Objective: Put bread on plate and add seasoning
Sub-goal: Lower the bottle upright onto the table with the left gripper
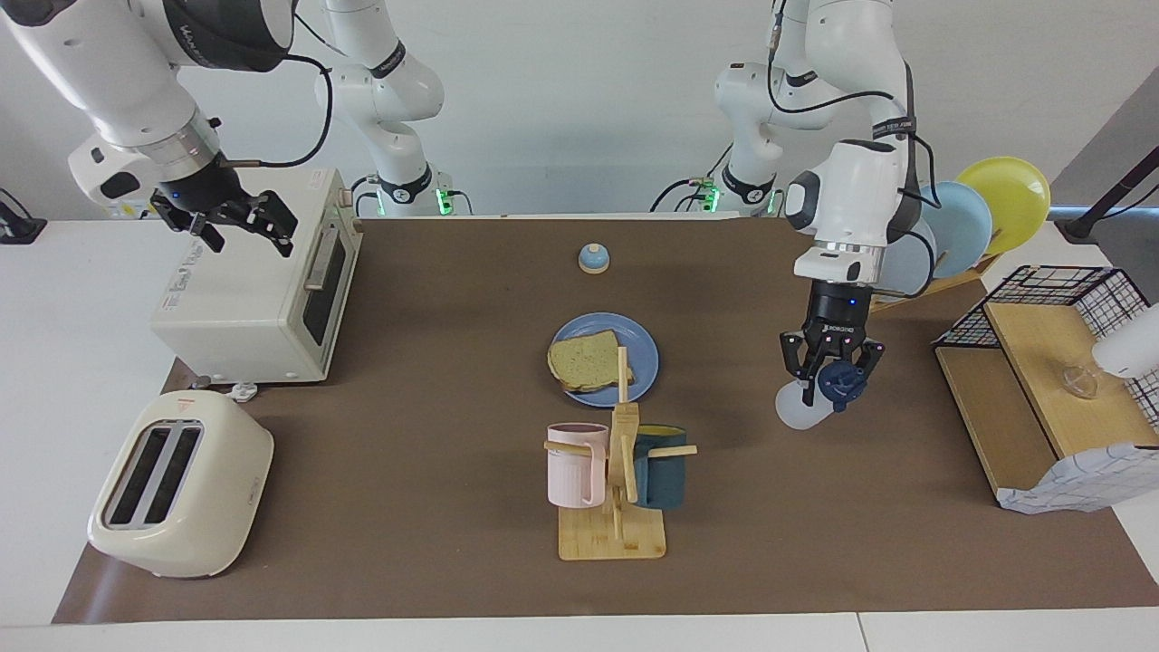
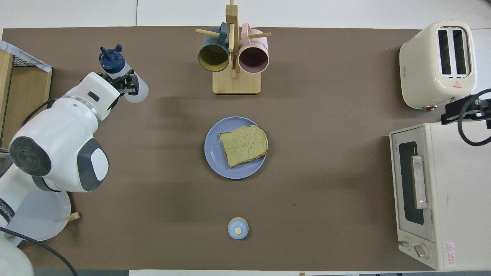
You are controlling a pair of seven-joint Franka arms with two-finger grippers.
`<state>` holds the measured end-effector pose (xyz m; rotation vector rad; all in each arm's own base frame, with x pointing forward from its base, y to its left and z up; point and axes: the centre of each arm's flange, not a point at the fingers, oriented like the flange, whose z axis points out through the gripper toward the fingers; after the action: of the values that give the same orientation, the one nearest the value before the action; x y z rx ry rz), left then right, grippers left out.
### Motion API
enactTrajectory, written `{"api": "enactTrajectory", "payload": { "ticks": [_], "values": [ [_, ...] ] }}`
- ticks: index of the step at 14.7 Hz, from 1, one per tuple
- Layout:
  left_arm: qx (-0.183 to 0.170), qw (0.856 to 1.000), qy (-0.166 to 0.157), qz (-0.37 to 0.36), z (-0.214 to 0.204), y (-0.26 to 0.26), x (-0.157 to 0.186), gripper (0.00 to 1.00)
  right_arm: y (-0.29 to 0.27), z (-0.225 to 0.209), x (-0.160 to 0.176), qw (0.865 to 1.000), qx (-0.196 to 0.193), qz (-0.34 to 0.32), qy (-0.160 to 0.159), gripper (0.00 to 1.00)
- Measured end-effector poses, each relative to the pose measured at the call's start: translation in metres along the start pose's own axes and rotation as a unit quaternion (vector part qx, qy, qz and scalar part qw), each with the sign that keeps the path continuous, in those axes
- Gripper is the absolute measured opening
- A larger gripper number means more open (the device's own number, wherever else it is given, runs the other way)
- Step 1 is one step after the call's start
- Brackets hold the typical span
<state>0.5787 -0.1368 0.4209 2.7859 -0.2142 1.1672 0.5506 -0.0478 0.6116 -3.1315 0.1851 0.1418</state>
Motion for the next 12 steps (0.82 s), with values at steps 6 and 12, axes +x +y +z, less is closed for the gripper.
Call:
{"api": "enactTrajectory", "payload": {
  "ticks": [6,12],
  "values": [
    [0.01,0.998,0.057,-0.004,0.04,0.006,-0.036,0.35,0.0,0.0,0.0,1.0,0.0,0.0,0.0,1.0],
    [0.014,0.998,0.064,0.005,0.058,0.008,-0.058,0.35,0.0,0.0,0.0,1.0,0.0,0.0,0.0,1.0]
  ]
}}
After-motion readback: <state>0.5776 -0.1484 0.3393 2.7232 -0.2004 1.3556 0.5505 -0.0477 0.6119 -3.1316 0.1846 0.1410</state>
